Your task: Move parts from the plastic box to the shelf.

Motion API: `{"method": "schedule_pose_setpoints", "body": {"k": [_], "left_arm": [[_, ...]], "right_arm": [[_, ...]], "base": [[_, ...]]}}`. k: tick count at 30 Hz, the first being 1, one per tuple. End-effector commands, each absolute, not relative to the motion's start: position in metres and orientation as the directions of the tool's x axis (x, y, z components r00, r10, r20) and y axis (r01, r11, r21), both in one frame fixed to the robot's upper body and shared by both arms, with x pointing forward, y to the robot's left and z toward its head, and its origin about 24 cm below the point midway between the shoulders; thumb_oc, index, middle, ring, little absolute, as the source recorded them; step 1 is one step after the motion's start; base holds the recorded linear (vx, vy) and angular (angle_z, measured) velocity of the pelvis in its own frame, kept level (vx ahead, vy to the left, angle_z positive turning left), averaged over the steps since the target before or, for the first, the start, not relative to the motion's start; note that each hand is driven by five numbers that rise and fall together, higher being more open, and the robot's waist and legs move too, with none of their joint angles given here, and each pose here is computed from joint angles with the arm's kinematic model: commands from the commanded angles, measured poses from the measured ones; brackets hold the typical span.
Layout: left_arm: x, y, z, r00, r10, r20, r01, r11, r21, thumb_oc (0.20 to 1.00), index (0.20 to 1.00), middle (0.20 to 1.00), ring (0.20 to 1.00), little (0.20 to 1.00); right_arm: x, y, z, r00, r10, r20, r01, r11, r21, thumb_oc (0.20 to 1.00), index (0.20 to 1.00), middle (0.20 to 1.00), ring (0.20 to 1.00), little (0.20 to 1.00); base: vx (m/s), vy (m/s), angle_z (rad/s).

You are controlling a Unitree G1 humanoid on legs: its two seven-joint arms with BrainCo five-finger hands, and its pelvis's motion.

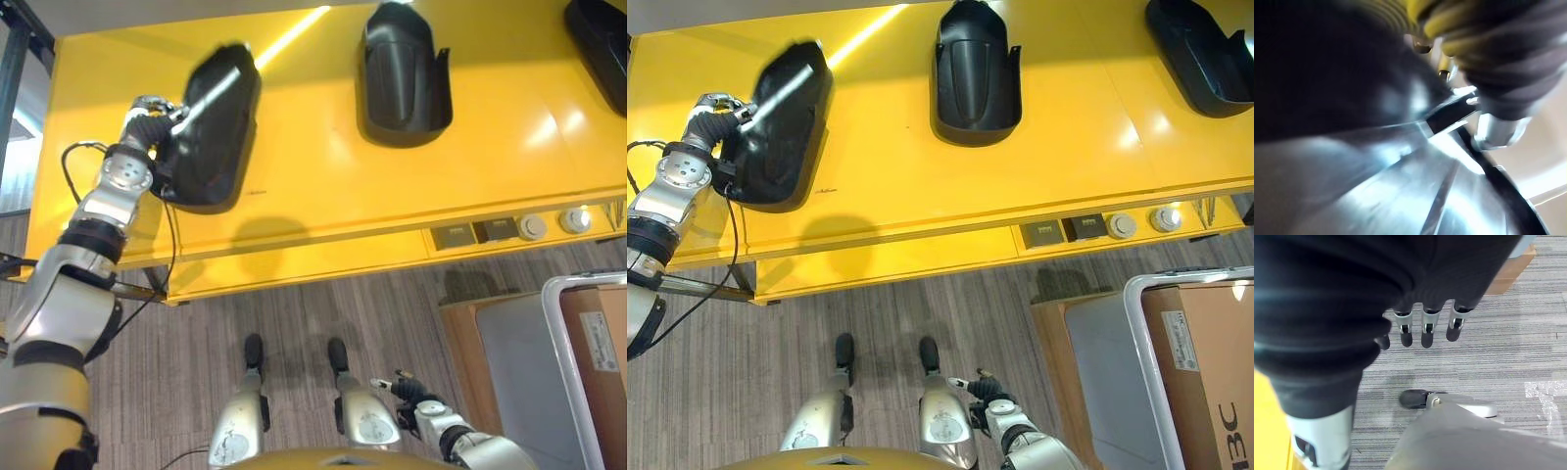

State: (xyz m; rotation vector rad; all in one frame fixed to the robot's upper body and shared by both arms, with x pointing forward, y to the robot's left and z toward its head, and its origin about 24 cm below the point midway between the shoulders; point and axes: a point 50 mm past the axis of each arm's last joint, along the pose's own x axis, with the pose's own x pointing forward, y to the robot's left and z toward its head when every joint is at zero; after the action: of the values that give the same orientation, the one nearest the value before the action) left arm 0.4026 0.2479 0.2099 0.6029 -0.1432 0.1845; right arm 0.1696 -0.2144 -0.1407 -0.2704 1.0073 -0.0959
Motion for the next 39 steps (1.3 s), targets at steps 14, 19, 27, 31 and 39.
{"method": "schedule_pose_setpoints", "body": {"k": [14,19,27,31,39], "left_arm": [[0.388,0.238,0.175,0.981,0.090,0.172,-0.148,0.919,0.367,1.000,1.000,1.000,1.000,1.000],[0.369,0.216,0.143,0.990,0.024,0.138,-0.035,0.997,0.073,1.000,1.000,1.000,1.000,1.000],[0.358,0.217,0.116,0.996,0.062,0.065,-0.061,0.998,-0.008,1.000,1.000,1.000,1.000,1.000],[0.354,0.222,0.111,0.994,0.095,0.059,-0.093,0.995,-0.042,1.000,1.000,1.000,1.000,1.000],[0.316,0.232,0.145,0.907,0.200,0.370,-0.260,0.958,0.120,1.000,1.000,1.000,1.000,1.000]], "right_arm": [[0.146,-0.212,-0.151,0.449,-0.207,-0.869,-0.034,0.968,-0.248,1.000,1.000,1.000,1.000,1.000],[0.141,-0.220,-0.152,0.430,-0.231,-0.873,-0.050,0.959,-0.278,1.000,1.000,1.000,1.000,1.000],[0.133,-0.222,-0.154,0.415,-0.235,-0.879,-0.074,0.954,-0.290,1.000,1.000,1.000,1.000,1.000],[0.125,-0.224,-0.156,0.393,-0.238,-0.888,-0.090,0.951,-0.295,1.000,1.000,1.000,1.000,1.000],[0.117,-0.214,-0.160,0.401,-0.221,-0.889,-0.061,0.962,-0.267,1.000,1.000,1.000,1.000,1.000]], "base": [[0.00,0.000,0.00],[0.01,0.000,0.02],[0.00,0.000,0.00],[0.00,0.000,0.00],[0.00,0.000,0.00]]}}
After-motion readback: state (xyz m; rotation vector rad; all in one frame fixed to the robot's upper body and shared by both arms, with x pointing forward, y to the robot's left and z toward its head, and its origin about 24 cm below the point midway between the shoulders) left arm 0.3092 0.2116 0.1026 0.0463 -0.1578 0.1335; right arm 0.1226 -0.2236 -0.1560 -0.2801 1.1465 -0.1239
